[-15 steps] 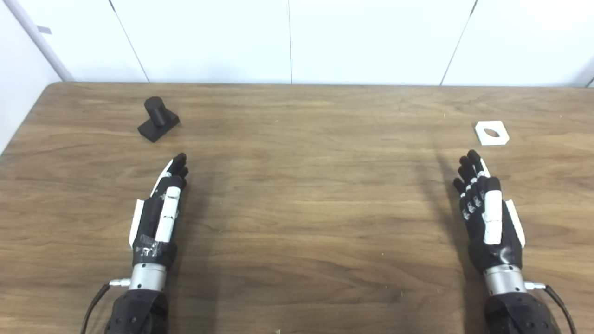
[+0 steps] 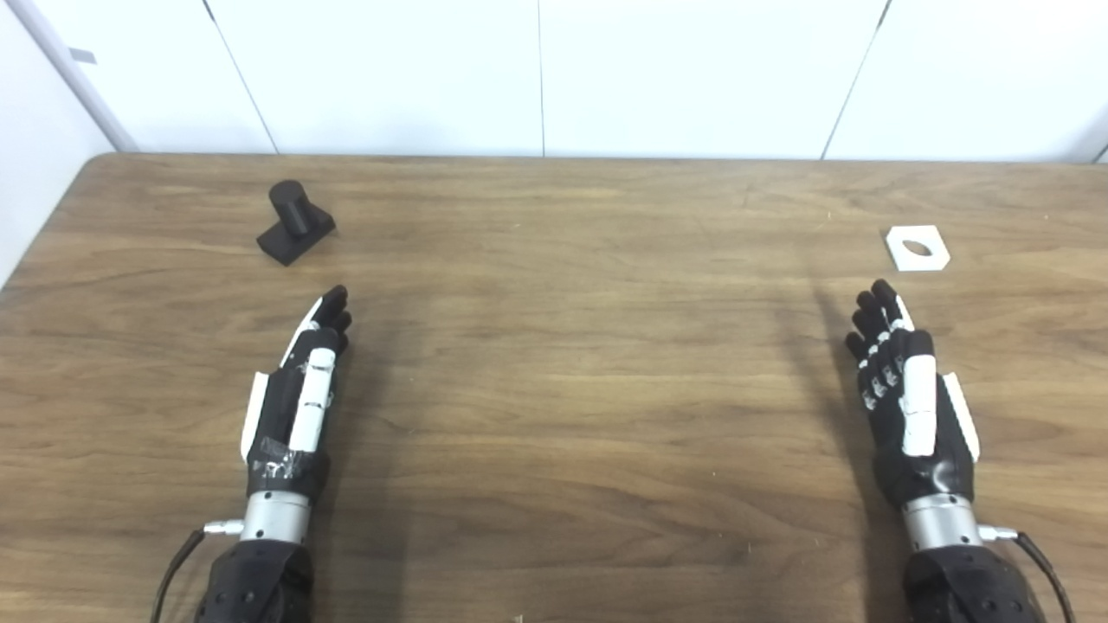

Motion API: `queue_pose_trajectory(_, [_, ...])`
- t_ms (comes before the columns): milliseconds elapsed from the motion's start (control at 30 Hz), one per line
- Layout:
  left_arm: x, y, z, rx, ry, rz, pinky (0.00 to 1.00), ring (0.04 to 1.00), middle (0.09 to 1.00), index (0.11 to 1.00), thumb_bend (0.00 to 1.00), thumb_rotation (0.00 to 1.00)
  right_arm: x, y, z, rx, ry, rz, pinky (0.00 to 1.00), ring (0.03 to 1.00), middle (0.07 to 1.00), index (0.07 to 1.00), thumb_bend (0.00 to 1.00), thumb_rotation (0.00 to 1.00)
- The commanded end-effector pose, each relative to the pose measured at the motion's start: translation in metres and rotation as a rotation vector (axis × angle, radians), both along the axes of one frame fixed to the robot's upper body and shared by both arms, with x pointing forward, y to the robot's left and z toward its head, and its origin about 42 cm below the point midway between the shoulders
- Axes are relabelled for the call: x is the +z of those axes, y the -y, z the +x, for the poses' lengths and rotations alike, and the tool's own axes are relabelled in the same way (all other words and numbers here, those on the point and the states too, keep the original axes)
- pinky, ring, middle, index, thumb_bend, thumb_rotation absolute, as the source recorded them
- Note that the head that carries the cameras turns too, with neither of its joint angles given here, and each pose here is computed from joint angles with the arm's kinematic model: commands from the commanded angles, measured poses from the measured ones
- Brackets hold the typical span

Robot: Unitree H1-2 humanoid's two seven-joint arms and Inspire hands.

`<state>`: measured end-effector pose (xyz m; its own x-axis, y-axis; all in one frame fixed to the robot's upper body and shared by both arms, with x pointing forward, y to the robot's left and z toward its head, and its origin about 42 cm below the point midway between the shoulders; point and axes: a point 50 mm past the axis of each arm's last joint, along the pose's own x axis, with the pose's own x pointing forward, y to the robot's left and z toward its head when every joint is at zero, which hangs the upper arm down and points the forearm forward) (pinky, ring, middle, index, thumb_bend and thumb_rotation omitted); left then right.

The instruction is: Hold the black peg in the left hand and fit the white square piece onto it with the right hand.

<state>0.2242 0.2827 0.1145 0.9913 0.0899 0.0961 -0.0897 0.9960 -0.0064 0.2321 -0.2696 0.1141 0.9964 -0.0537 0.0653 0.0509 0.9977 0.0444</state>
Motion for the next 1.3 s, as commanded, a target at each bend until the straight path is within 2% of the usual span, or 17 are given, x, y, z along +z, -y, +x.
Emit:
queue_pose_trajectory(0, [0.004,0.000,-0.002,-0.006,0.029,0.024,1.00,0.969,0.965,0.931,0.41,0.81,-0.012,0.000,-0.010,-0.012,-0.023,0.018,1.00,0.991,0.974,0.968,0.57,1.00])
queue_pose_trajectory(267, [-0.003,0.007,-0.006,-0.005,0.024,0.050,1.00,0.958,0.953,0.921,0.40,0.83,-0.018,0.006,-0.014,-0.008,-0.026,0.010,1.00,0.999,0.982,0.980,0.53,1.00])
queue_pose_trajectory(700, [-0.015,0.009,-0.007,-0.016,0.002,0.087,1.00,0.965,0.959,0.929,0.47,0.79,-0.027,0.009,-0.015,0.006,-0.024,0.005,1.00,1.000,0.994,0.996,0.57,1.00])
queue_pose_trajectory(967, [-0.018,0.008,-0.006,-0.003,0.002,0.100,1.00,0.964,0.952,0.926,0.48,0.79,-0.027,0.007,-0.015,0.005,-0.030,0.006,1.00,1.000,0.996,1.000,0.51,1.00])
queue_pose_trajectory(1067, [-0.015,0.009,-0.008,0.020,0.002,0.125,0.99,0.949,0.941,0.918,0.49,0.71,-0.027,0.006,-0.016,0.003,-0.028,0.006,1.00,1.000,0.994,0.998,0.52,1.00])
queue_pose_trajectory(1133, [-0.011,0.009,-0.011,0.043,0.000,0.152,0.96,0.946,0.941,0.920,0.50,0.57,-0.027,0.006,-0.017,0.004,-0.029,0.007,1.00,1.000,0.992,0.998,0.51,1.00])
queue_pose_trajectory(1267, [0.004,0.009,-0.017,0.100,-0.008,0.275,0.92,0.921,0.921,0.910,0.62,0.36,-0.027,0.006,-0.018,0.012,-0.026,-0.003,1.00,1.000,0.994,1.000,0.50,1.00])
